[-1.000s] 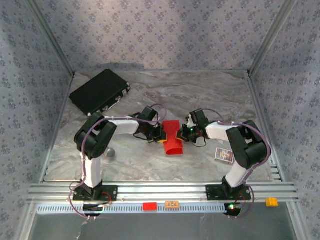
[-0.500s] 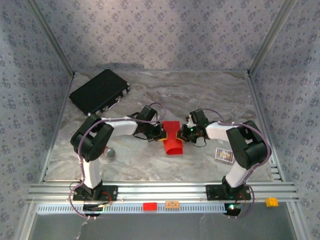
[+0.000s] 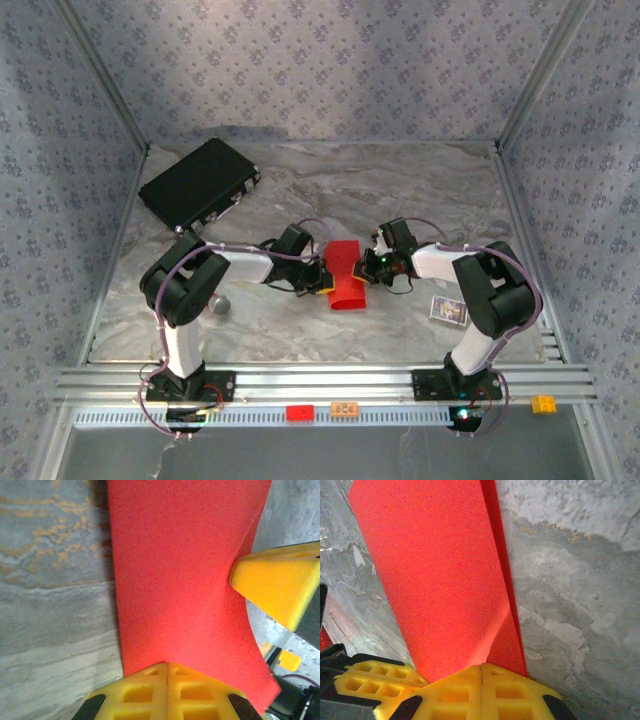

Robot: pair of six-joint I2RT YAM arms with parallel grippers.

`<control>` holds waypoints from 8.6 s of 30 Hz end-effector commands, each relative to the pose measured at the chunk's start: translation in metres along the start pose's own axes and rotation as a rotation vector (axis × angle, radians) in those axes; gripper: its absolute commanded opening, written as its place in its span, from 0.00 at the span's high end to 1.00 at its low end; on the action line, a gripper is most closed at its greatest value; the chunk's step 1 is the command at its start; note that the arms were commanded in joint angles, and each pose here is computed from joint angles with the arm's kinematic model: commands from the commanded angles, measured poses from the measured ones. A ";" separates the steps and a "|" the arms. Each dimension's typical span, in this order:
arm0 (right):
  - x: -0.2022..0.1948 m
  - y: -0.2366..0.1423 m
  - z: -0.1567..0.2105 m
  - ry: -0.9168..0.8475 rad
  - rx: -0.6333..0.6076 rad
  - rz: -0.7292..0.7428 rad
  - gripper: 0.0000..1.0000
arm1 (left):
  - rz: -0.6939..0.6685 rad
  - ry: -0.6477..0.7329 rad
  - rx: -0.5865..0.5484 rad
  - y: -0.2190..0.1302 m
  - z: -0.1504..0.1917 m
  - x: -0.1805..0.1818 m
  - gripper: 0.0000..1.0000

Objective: Fold a paper plane with a square sheet of paper (pick it up from the middle)
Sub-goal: First fold the square sheet of paper in half at the center of the table, then fold the triangle a second time at the center of the table.

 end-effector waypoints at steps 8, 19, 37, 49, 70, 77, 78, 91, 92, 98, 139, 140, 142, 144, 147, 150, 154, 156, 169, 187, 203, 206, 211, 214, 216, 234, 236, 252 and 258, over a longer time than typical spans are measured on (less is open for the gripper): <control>-0.045 0.007 0.020 0.116 0.036 0.246 1.00 | -0.098 0.067 -0.023 -0.014 0.006 0.000 0.98; -0.046 0.007 0.020 0.116 0.037 0.249 1.00 | 0.083 0.004 -0.046 -0.014 0.002 -0.023 0.97; -0.049 0.009 0.019 0.120 0.039 0.253 1.00 | -0.125 0.082 0.072 -0.003 0.039 0.017 0.99; -0.049 0.009 0.019 0.122 0.039 0.253 1.00 | -0.074 0.121 -0.017 -0.020 0.043 -0.006 0.98; -0.049 0.009 0.020 0.125 0.036 0.265 1.00 | 0.076 0.010 0.027 0.005 0.044 -0.001 0.99; -0.050 0.009 0.021 0.129 0.031 0.273 1.00 | -0.049 0.136 0.096 -0.006 0.062 -0.003 0.98; -0.050 0.009 0.021 0.129 0.030 0.273 1.00 | -0.058 0.152 0.102 -0.006 0.063 -0.004 0.98; -0.041 0.009 0.021 0.097 0.032 0.238 1.00 | -0.097 0.275 0.014 -0.028 0.067 -0.028 0.98; -0.038 0.008 0.021 0.087 0.030 0.224 1.00 | -0.100 0.282 -0.028 -0.035 0.064 -0.033 0.98; -0.029 0.006 0.018 0.052 0.033 0.205 1.00 | -0.024 0.204 -0.165 -0.062 0.028 -0.036 0.96; -0.033 0.006 0.020 0.052 0.043 0.222 1.00 | -0.039 0.067 -0.119 -0.013 -0.089 -0.012 0.93; -0.033 0.006 0.020 0.053 0.044 0.223 1.00 | -0.045 0.060 -0.117 -0.012 -0.091 -0.009 0.93; -0.033 0.006 0.020 0.052 0.044 0.220 1.00 | -0.058 0.049 -0.115 -0.008 -0.093 -0.004 0.93; -0.033 0.006 0.020 0.051 0.045 0.216 1.00 | -0.073 0.040 -0.112 -0.005 -0.095 0.002 0.94; -0.031 0.005 0.019 0.044 0.042 0.204 1.00 | -0.097 0.041 -0.098 -0.001 -0.095 0.008 0.94; -0.025 0.004 0.018 0.032 0.044 0.173 1.00 | -0.123 0.031 -0.091 0.001 -0.093 0.016 0.94; -0.005 -0.013 0.019 0.016 0.028 0.069 0.93 | -0.133 0.014 -0.079 0.004 -0.089 0.024 0.95; 0.004 -0.029 0.021 0.006 -0.010 0.050 0.84 | -0.131 0.011 -0.077 0.005 -0.088 0.026 0.95; -0.019 -0.053 0.059 0.132 0.076 0.006 0.69 | -0.114 -0.012 -0.068 0.006 -0.080 0.029 0.96; -0.033 -0.031 0.069 0.168 0.145 -0.011 0.67 | -0.105 -0.019 -0.067 0.007 -0.080 0.030 0.96; -0.020 -0.035 0.056 0.128 0.091 -0.076 0.66 | -0.096 -0.015 -0.065 0.007 -0.081 0.029 0.96; -0.016 -0.035 0.049 0.122 0.084 -0.112 0.65 | -0.093 -0.016 -0.065 0.008 -0.082 0.029 0.96; -0.014 -0.033 0.036 0.123 0.081 -0.136 0.64 | -0.088 -0.014 -0.065 0.008 -0.082 0.028 0.96; -0.013 -0.030 0.031 0.128 0.086 -0.157 0.64 | -0.087 -0.014 -0.064 0.008 -0.082 0.028 0.96; -0.014 -0.028 0.029 0.132 0.088 -0.164 0.64 | -0.085 -0.014 -0.064 0.008 -0.083 0.028 0.96; -0.021 -0.018 0.018 0.119 0.092 -0.225 0.76 | -0.067 -0.003 -0.059 0.010 -0.087 0.024 0.96; -0.020 -0.018 0.017 0.108 0.092 -0.228 0.78 | -0.065 -0.002 -0.060 0.009 -0.088 0.024 0.96; -0.026 -0.019 0.015 0.188 -0.009 -0.209 0.97 | -0.065 0.137 -0.215 -0.042 -0.100 -0.028 0.51; -0.023 -0.020 0.013 0.252 -0.061 -0.243 0.97 | -0.106 0.189 -0.314 -0.072 -0.086 -0.039 0.46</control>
Point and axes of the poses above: each hand's point on the last joint's axis, 136 mm out from that joint toward the fingers, its own y axis out along the fingers, its own x axis along the line the jaws close on, z = x × y, the point moved 10 cm from there along -y, back along the fingers, and after that the axes turned 10 degrees about y, right-handed, at the moved point
